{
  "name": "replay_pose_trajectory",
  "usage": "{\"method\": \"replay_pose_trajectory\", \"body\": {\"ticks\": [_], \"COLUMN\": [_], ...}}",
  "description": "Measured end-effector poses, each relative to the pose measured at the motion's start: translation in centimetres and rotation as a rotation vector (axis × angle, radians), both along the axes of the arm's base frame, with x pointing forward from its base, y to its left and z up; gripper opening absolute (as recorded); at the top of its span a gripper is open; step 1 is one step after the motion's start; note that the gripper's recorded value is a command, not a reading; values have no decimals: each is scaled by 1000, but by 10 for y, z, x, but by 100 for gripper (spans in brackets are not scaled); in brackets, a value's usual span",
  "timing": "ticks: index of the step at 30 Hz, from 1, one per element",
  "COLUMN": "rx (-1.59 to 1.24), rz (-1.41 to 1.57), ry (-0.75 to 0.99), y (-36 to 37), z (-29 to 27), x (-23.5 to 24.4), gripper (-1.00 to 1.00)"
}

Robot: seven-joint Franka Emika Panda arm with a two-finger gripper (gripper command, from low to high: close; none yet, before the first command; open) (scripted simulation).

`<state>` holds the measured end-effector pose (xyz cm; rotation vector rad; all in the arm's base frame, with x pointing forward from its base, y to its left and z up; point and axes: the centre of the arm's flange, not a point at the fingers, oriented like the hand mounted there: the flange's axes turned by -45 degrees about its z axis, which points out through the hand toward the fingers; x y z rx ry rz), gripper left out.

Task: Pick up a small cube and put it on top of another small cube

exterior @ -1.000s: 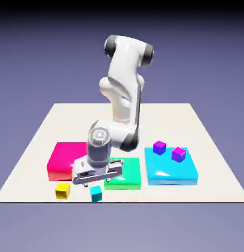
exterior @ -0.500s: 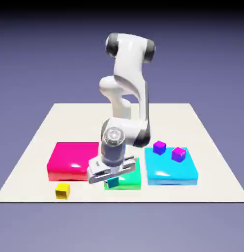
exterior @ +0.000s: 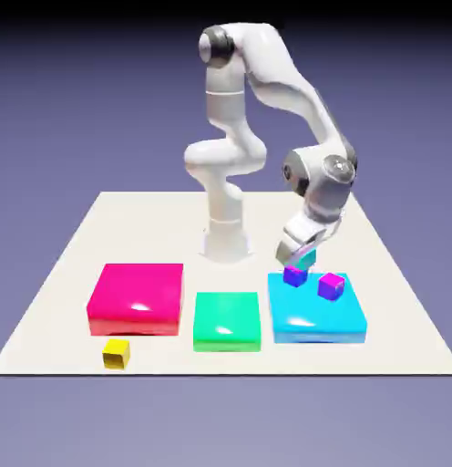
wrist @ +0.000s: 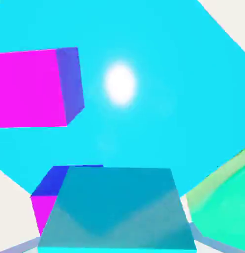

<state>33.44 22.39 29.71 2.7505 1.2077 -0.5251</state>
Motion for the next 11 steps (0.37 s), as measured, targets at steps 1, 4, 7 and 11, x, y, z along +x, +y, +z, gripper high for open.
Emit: {"method": "replay_pose_trajectory", "body": {"ticks": [1, 4, 7, 11], "rx": [-21, -44, -44, -47], "rz": [26, 50, 50, 51], "ry": [-14, -30, -30, -32], "y": [5, 6, -2, -2], "z": [2, -11, -52, -50], "x": [-16, -33, -40, -39], "gripper": [-100, -100, -100, 100]}}
